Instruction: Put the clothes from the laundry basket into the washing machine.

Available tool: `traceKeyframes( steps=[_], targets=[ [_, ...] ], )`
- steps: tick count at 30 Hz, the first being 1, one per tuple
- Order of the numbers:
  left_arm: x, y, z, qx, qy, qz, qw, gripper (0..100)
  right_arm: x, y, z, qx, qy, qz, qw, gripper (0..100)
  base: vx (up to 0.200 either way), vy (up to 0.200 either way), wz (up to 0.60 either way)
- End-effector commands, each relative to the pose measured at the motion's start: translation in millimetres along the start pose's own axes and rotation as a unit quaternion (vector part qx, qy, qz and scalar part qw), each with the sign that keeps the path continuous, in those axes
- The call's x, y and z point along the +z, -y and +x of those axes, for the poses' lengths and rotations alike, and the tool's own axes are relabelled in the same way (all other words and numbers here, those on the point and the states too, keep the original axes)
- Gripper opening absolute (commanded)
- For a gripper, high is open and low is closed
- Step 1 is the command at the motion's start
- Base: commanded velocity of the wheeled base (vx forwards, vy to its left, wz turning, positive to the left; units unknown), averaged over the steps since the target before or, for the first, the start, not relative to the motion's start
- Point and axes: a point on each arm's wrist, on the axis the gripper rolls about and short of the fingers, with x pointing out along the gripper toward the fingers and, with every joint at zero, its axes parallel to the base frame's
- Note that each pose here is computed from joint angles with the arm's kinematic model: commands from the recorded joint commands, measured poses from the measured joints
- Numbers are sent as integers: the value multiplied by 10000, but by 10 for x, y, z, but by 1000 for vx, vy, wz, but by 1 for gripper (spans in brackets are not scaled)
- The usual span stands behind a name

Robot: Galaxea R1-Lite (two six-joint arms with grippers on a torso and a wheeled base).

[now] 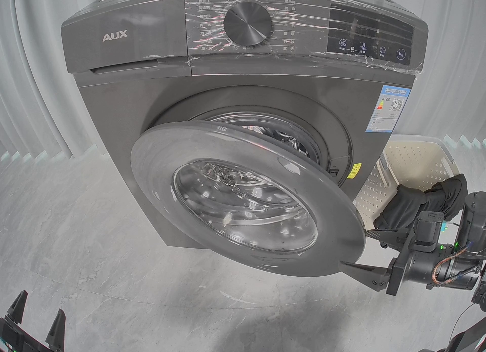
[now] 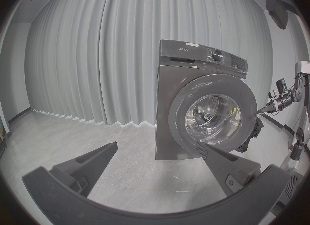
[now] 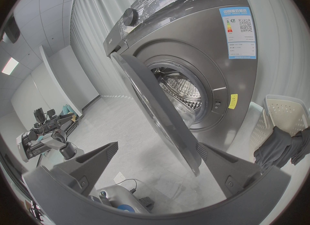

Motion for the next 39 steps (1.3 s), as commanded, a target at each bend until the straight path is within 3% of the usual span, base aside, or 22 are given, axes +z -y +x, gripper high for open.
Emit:
traceKeyframes(
  steps=[1,7,12,17,21,25,33,38,39],
  targets=[
    [-48,-2,0,2,0,-2,10000,100,33,-2,-65,-18,151,-25,9999,100,0,0,0],
    [-48,-1,0,-6,0,-2,10000,100,91,113,197,-318,16,65,9995,100,-33,0,0],
    [-48,-2,0,2,0,-2,10000,100,67,109,309,-246,-78,69,9996,100,-200,0,0],
    [-48,-2,0,2,0,-2,10000,100,-19,-18,274,51,-194,95,9998,100,0,0,0],
    [-48,-2,0,2,0,-2,10000,100,-15,-129,153,326,-69,219,9992,100,0,0,0],
    [-48,-2,0,2,0,6,10000,100,42,-144,39,363,159,319,9987,100,0,0,0],
    [-48,-2,0,2,0,6,10000,100,274,-180,-90,644,806,288,9942,100,0,0,0],
    [-48,-2,0,2,0,6,10000,100,460,-111,-52,435,1104,437,9920,100,0,0,0],
    [-48,-2,0,2,0,6,10000,100,479,-24,-19,221,1110,481,9924,100,0,0,0]
  ],
)
